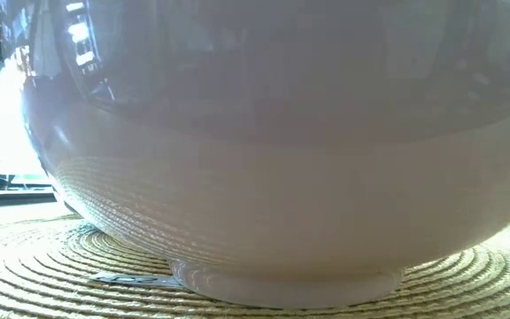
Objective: Arrange a breakfast setting
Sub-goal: Put the white patterned spoon on the brown table mat
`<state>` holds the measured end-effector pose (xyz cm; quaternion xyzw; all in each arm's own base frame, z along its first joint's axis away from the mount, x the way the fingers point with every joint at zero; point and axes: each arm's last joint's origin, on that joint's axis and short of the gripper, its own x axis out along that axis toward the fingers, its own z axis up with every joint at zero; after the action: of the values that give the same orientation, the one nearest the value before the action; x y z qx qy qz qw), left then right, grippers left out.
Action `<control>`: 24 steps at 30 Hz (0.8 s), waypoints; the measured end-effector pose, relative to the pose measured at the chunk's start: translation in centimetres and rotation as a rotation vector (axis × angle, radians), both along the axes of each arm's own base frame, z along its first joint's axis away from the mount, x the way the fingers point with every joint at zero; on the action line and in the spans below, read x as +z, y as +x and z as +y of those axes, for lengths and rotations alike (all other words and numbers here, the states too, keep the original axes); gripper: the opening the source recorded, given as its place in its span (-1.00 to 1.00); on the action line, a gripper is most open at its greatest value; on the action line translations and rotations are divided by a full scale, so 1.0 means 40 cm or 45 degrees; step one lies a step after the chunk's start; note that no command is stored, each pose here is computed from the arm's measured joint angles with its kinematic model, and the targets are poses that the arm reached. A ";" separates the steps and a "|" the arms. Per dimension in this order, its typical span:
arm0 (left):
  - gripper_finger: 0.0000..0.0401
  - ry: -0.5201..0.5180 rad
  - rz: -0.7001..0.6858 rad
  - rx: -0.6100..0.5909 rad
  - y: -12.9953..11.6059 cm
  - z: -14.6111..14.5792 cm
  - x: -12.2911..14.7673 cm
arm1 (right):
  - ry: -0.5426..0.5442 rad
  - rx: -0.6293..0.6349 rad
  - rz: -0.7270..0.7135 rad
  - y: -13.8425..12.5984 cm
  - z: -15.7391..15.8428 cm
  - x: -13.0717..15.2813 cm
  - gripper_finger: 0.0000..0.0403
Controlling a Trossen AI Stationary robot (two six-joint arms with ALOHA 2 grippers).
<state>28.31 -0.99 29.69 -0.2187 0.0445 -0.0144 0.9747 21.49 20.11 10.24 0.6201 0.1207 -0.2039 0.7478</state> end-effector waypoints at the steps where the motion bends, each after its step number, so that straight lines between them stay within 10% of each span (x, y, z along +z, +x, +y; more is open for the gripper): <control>1: -0.44 0.000 0.000 0.000 0.000 0.000 0.000 | 0.015 -0.005 -0.002 0.000 0.000 0.000 -1.00; 24: -0.44 0.001 0.001 -0.001 0.000 0.000 0.000 | 0.156 0.004 0.162 0.012 -0.025 -0.018 -1.00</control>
<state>28.31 -1.00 29.67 -0.2185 0.0450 -0.0145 0.9747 21.97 19.12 9.53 0.6504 0.1813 -0.2339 0.6995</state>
